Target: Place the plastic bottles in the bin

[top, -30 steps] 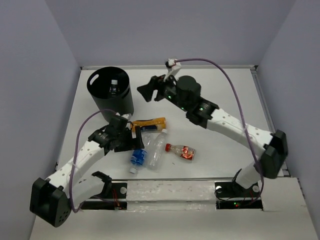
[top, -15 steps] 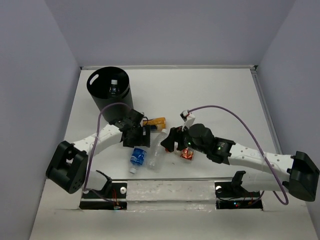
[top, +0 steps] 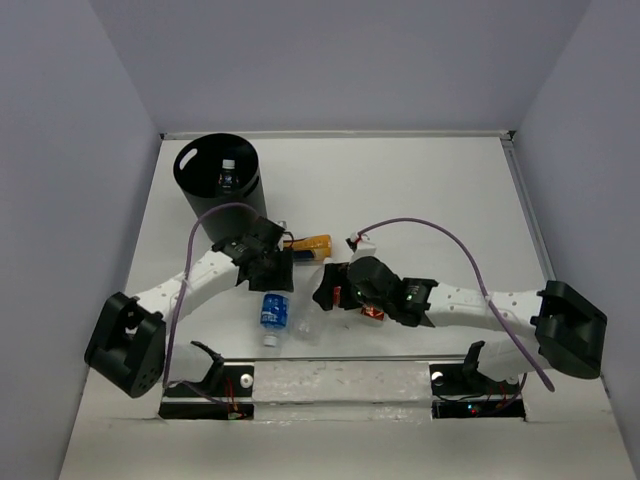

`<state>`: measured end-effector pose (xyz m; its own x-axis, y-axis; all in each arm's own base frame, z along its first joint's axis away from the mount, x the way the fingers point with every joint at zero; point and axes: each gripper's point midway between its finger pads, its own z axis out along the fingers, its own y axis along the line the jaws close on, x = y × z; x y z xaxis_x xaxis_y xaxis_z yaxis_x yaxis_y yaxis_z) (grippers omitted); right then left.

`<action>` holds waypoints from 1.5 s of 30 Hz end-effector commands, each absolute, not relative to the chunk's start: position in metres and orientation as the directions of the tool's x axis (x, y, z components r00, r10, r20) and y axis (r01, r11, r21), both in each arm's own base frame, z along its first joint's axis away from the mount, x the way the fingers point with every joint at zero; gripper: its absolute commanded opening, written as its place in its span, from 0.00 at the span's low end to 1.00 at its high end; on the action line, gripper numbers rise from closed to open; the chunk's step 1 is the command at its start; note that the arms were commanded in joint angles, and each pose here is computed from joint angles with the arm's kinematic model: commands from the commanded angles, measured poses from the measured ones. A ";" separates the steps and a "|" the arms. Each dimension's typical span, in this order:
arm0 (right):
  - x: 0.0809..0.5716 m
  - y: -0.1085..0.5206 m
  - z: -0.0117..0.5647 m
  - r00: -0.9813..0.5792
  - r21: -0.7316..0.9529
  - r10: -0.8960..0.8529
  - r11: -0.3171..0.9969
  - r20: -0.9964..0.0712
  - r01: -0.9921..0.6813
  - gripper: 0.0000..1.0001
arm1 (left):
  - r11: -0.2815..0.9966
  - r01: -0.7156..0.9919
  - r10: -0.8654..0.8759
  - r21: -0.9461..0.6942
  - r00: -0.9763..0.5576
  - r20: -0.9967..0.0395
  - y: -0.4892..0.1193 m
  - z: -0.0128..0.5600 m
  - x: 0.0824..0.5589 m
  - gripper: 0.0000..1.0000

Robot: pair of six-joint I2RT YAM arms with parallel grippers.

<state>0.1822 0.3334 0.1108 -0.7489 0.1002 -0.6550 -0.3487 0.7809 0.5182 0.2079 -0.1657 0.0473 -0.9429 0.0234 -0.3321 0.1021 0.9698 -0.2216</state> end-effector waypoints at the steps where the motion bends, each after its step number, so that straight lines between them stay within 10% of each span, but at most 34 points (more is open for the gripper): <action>1: 0.204 0.353 0.143 -0.710 0.576 0.243 0.771 -0.661 -0.272 0.84 | 0.947 0.145 -0.004 -0.287 -0.887 -0.462 -0.171 0.118 0.215 0.52; 13: 0.239 0.350 0.103 -0.685 0.340 0.157 0.930 -0.711 -0.139 0.84 | 0.916 0.140 -0.307 -0.376 -0.359 -0.881 -0.153 0.374 0.293 0.52; 21: 0.245 0.354 0.084 -0.705 0.246 0.088 0.961 -0.703 -0.125 0.89 | 0.913 0.027 -0.408 -0.408 -0.004 -0.913 -0.116 0.476 0.343 0.53; 33: 0.254 0.371 0.055 -0.721 0.181 0.022 0.973 -0.692 -0.143 0.84 | 0.860 -0.298 -0.364 -0.413 0.207 -0.908 -0.021 0.462 0.412 0.53; 45: 0.256 0.368 0.075 -0.698 0.209 0.055 0.968 -0.714 -0.138 0.50 | 0.829 -0.486 -0.209 -0.276 0.189 -0.959 0.007 0.395 0.434 0.60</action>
<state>0.2478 0.3621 0.0400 -0.7453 -0.0010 -0.6668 -0.1461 0.9759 0.1619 0.4403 -0.0161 0.3690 0.0429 -0.2288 -0.9725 -0.4166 0.8806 -0.2256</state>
